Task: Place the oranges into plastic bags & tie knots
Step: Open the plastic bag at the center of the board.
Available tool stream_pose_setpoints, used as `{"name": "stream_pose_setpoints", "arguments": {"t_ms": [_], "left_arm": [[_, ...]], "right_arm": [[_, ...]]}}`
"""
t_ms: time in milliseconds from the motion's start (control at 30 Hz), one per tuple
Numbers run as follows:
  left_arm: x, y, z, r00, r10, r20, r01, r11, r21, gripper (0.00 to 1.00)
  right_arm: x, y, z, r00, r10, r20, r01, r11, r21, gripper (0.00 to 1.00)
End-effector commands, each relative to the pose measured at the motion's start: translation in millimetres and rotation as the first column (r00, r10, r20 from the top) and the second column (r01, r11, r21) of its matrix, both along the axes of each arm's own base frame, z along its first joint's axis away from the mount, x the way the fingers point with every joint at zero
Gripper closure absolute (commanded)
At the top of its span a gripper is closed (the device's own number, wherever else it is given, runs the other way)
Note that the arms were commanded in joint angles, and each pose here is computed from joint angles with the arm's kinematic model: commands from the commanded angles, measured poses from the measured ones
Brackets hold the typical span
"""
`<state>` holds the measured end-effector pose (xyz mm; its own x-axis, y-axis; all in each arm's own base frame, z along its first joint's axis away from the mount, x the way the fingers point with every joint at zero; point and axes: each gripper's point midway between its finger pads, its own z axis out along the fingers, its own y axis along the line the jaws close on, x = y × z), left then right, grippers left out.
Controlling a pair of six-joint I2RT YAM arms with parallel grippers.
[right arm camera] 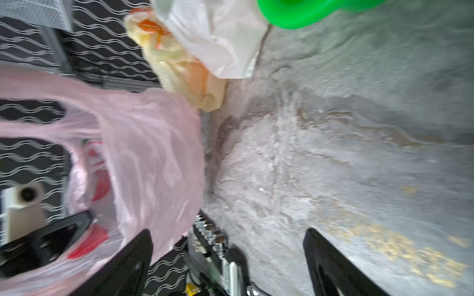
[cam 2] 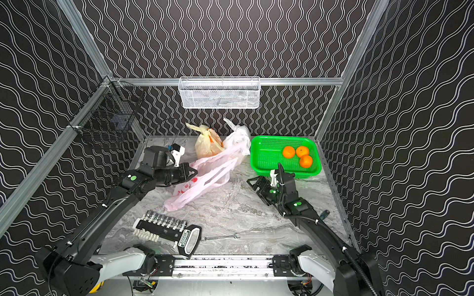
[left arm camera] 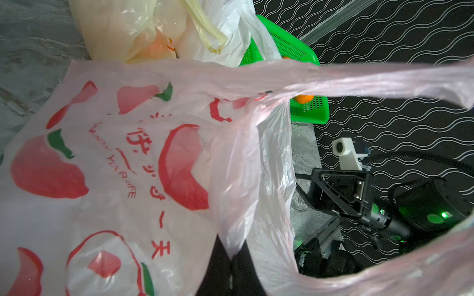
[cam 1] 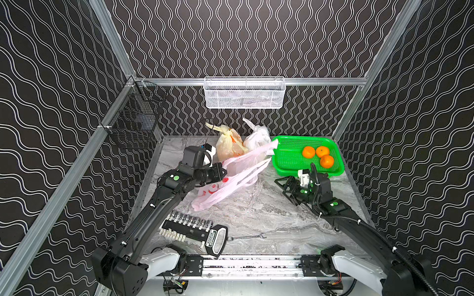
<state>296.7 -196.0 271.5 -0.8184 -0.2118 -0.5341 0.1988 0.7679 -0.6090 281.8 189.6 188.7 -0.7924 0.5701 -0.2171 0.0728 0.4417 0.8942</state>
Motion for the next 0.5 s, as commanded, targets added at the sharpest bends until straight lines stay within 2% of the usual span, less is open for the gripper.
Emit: {"name": "stream_pose_setpoints", "arguments": {"t_ms": [0, 233, 467], "left_arm": [[6.4, -8.3, 12.2, 1.000, -0.007, 0.023, 0.009, 0.998, -0.055, 1.00], [9.0, -16.4, 7.0, 1.000, -0.021, 0.021, 0.023, 0.996, -0.081, 1.00], [4.8, -14.7, -4.3, 1.000, -0.021, 0.003, 0.021, 0.997, -0.069, 1.00]], "right_arm": [[-0.8, 20.3, 57.3, 0.988, 0.026, 0.149, -0.055, 0.980, 0.193, 0.08], [-9.6, 75.9, 48.7, 0.976, 0.169, 0.140, -0.192, 0.967, 0.170, 0.08], [14.9, 87.5, 53.6, 0.972, 0.154, 0.177, -0.182, 0.972, 0.149, 0.10]]}}
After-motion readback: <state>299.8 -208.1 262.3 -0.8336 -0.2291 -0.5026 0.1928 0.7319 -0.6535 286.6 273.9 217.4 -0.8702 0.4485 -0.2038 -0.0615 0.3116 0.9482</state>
